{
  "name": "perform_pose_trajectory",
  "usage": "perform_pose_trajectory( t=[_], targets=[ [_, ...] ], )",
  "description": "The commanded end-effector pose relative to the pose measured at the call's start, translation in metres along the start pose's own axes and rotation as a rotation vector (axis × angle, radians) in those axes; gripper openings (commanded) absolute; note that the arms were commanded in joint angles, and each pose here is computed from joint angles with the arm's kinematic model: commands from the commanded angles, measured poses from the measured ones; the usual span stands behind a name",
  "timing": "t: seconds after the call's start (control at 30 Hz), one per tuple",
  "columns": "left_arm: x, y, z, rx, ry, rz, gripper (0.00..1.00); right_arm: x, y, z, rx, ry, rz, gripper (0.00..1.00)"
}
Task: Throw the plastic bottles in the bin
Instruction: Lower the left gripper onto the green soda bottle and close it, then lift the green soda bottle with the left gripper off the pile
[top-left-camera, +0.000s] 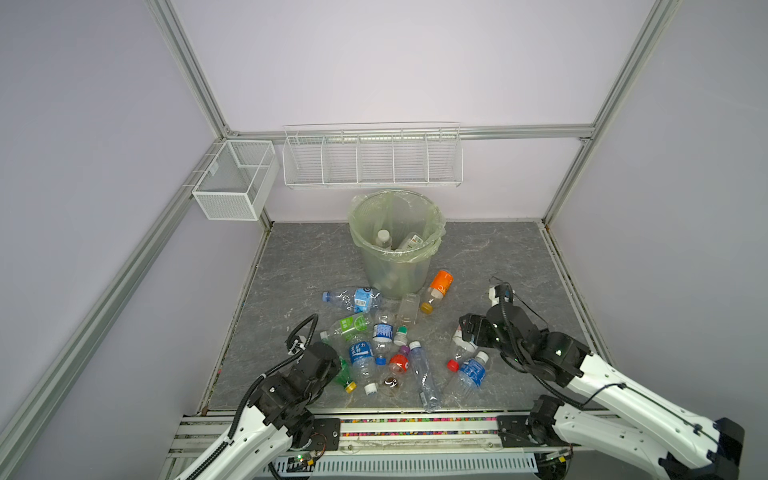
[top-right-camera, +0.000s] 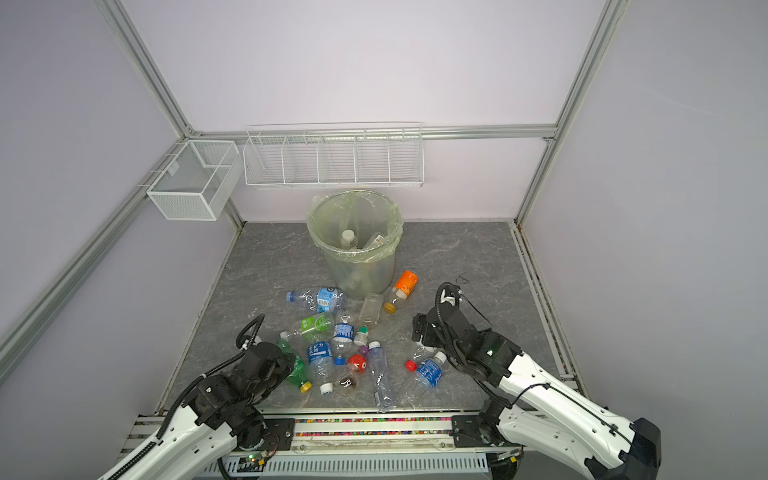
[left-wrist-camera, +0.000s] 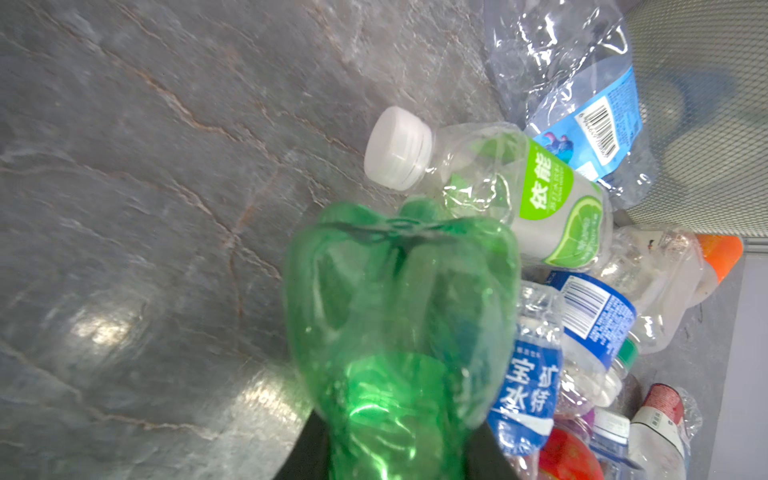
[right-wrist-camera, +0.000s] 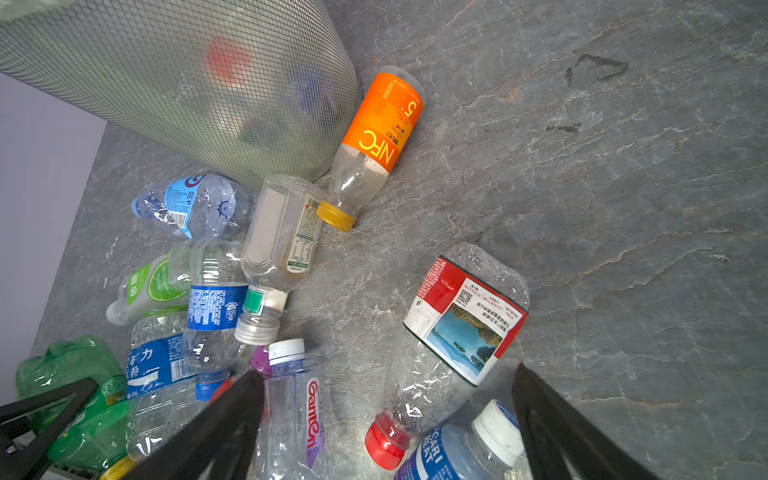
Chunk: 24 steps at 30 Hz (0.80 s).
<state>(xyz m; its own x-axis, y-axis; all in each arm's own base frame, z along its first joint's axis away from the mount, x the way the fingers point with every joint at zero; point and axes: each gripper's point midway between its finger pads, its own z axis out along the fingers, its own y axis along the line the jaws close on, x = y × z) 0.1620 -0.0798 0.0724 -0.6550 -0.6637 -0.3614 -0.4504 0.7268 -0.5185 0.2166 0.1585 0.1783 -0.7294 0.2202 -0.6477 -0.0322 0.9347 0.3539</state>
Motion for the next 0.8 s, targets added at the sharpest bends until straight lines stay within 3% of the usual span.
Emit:
perform_pose_trajectory(
  t=[0.0,0.77],
  targets=[
    [-0.010,-0.005,-0.009,0.005,-0.039,0.000,0.00,0.005,-0.010,0.000,0.027,-0.001,0.022,0.96],
    [-0.036,-0.037,-0.039,0.087,-0.113,0.014,0.00,0.003,-0.018,-0.008,0.037,-0.020,0.049,0.96]
  ],
)
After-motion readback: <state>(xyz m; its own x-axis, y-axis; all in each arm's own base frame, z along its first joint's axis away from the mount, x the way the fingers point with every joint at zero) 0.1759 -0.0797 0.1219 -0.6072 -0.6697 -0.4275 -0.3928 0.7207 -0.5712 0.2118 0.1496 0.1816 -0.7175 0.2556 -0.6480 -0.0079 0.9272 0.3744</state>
